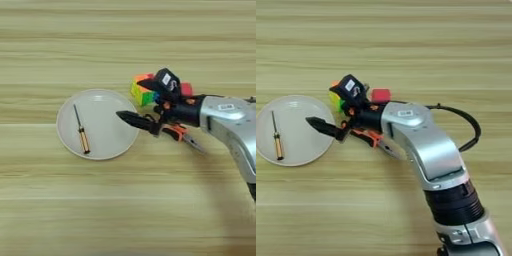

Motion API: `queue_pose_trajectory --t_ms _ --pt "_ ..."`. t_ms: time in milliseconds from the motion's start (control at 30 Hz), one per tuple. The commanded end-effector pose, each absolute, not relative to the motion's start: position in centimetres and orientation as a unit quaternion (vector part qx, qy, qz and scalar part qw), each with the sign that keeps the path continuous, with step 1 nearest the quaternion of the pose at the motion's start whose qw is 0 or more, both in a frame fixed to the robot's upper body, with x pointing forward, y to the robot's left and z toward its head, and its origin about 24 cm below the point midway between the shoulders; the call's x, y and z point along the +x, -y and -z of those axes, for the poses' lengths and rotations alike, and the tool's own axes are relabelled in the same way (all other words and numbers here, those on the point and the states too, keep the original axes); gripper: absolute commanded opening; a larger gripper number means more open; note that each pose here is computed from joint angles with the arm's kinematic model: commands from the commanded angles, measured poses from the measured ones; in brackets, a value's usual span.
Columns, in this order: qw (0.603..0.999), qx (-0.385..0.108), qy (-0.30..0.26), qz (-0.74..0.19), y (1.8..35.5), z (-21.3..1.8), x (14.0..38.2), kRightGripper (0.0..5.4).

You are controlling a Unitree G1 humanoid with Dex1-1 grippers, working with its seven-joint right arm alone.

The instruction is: Move the objects on the table

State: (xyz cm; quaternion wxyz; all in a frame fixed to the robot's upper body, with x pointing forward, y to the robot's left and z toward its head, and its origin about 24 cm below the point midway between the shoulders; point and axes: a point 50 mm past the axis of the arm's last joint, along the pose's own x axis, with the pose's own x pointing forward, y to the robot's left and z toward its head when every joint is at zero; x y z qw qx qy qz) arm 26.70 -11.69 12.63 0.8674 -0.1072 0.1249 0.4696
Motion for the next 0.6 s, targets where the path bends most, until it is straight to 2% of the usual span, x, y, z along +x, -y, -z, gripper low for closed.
queue_pose_trajectory --t_ms 33,600 --pt "0.87 -0.128 -0.074 -0.469 10.1 -15.0 27.7 5.38" --pt "0.833 -0.119 -0.124 -0.526 4.7 -12.2 27.4 5.38"
